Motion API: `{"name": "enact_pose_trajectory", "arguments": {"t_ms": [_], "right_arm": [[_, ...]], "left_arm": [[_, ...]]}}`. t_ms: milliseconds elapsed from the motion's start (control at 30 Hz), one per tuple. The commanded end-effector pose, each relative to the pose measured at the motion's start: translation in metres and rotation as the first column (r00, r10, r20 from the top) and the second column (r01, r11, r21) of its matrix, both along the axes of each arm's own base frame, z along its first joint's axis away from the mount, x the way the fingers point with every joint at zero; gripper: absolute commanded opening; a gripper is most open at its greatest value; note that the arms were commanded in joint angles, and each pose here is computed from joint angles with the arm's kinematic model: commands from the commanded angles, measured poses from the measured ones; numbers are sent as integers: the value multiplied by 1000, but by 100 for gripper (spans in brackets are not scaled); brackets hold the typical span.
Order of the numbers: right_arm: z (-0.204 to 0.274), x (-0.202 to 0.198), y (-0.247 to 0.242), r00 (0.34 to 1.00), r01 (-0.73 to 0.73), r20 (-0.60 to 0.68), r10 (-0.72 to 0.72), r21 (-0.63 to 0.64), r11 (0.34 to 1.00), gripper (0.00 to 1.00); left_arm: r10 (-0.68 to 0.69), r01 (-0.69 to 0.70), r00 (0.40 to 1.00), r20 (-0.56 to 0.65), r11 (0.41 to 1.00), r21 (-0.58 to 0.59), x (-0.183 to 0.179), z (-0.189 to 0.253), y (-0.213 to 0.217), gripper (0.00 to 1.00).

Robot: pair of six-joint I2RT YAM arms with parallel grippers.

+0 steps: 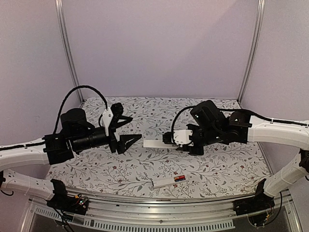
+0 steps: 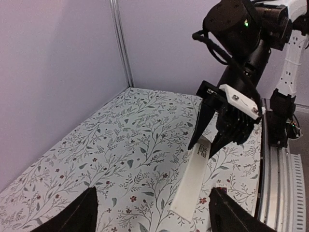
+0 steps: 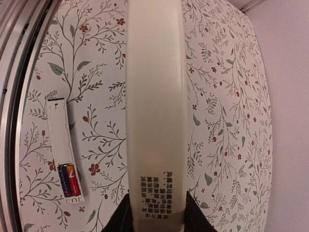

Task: Load the batteries into the remote control
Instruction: Pass from the left arm to the right, then pass from the right arm to the left

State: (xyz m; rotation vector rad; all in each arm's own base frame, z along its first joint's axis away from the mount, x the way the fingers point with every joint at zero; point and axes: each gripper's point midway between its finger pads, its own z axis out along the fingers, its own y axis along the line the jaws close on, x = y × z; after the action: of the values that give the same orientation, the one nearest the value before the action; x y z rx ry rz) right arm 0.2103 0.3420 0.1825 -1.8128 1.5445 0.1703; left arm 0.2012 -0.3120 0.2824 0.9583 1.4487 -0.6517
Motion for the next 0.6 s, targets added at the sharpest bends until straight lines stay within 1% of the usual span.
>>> {"name": "enact_pose_trajectory", "arguments": {"t_ms": [0, 100, 233, 300, 500, 533, 567], "right_arm": [[17, -2, -3, 987, -88, 130, 95, -54, 995, 17], [26, -4, 0, 974, -128, 183, 136, -51, 990, 17], [38, 3, 3, 946, -160, 278, 169, -55, 986, 17], [40, 5, 5, 933, -172, 309, 185, -67, 983, 17], [42, 11, 12, 902, -204, 367, 226, -98, 974, 17], [42, 12, 13, 897, -211, 374, 235, -103, 972, 17], [43, 12, 14, 894, -217, 379, 240, -103, 971, 17]], "left_arm": [[-196, 167, 935, -294, 979, -119, -12, -2, -3, 79], [-252, 193, 887, -387, 964, -185, -4, -2, 0, 79], [-366, 301, 792, -488, 930, -209, -14, -15, -17, 78], [-393, 327, 757, -522, 920, -218, -15, -17, -24, 78], [-410, 344, 722, -557, 912, -225, -12, -21, -34, 78], [-407, 341, 719, -563, 913, -224, -11, -23, -35, 76], [-406, 341, 713, -571, 913, -223, -10, -25, -36, 73]]}}
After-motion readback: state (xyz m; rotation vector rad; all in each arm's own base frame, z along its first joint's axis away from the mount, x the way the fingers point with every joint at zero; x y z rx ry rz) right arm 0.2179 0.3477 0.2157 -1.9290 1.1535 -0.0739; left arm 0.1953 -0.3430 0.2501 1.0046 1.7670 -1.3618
